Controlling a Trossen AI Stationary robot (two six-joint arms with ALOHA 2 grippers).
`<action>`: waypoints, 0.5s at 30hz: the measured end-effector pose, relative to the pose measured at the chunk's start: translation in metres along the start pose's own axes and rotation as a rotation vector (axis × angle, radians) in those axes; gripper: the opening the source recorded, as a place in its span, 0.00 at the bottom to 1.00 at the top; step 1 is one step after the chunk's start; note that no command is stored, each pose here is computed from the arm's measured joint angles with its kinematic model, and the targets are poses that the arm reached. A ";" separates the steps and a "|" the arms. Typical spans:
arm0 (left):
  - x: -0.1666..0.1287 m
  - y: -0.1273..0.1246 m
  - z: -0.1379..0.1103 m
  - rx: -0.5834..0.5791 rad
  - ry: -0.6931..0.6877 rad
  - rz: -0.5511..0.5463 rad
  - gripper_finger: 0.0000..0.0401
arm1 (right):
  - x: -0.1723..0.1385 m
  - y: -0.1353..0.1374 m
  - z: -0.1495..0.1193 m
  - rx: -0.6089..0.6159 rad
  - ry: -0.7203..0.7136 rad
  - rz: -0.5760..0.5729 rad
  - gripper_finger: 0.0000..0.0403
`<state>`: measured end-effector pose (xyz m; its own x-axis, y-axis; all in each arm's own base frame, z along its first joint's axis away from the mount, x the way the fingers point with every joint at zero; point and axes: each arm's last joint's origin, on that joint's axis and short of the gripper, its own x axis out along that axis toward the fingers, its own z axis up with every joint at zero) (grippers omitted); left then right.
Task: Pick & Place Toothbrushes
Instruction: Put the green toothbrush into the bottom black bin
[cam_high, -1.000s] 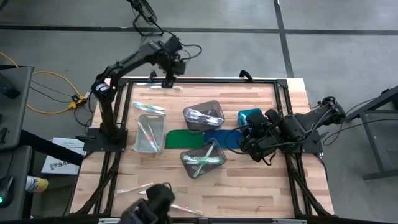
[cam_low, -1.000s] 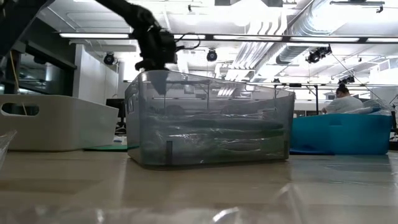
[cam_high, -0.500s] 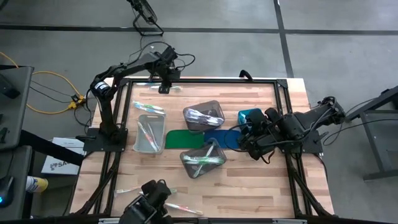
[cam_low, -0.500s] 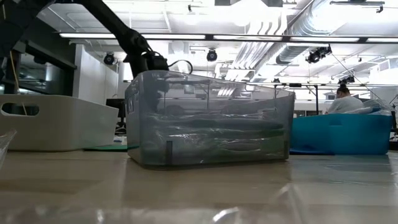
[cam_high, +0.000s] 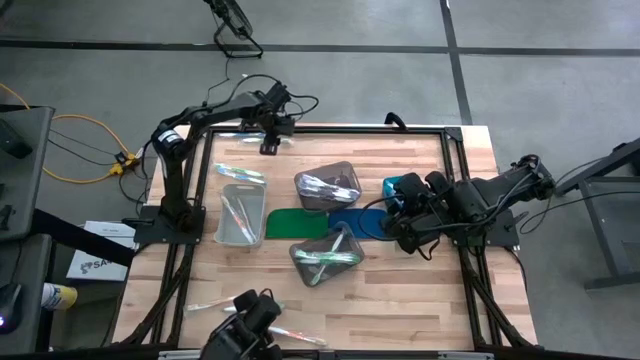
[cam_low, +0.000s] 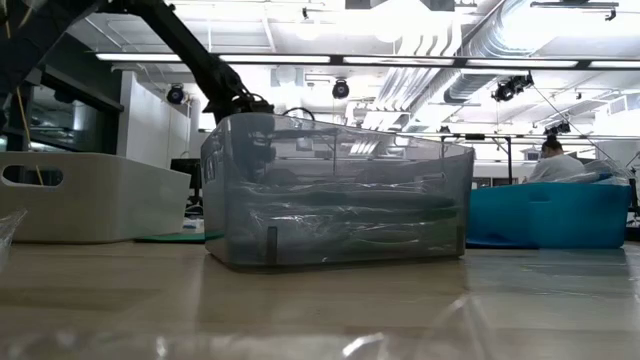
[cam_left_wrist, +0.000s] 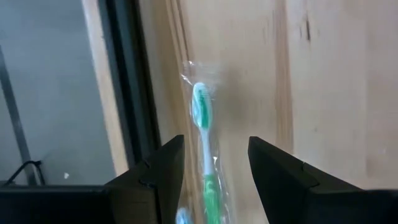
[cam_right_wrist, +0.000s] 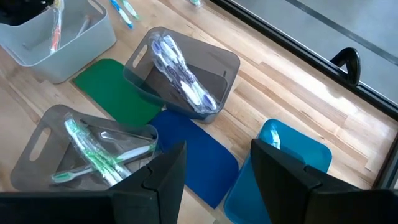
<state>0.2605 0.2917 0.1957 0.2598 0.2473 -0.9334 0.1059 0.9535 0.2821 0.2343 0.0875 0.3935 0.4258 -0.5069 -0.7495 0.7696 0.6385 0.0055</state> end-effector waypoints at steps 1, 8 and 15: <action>0.003 0.000 0.000 0.005 0.005 -0.008 0.42 | 0.000 0.000 0.000 0.001 0.000 0.000 0.43; 0.025 -0.001 -0.002 0.014 0.041 -0.027 0.42 | 0.000 0.000 0.000 0.005 0.002 0.001 0.43; 0.032 -0.001 -0.003 0.014 0.051 -0.036 0.42 | 0.001 -0.001 0.001 0.013 0.020 0.001 0.43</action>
<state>0.2659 0.2988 0.1649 0.2065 0.2216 -0.9530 0.1277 0.9596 0.2508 0.2351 0.0857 0.3932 0.4170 -0.4946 -0.7626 0.7753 0.6315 0.0143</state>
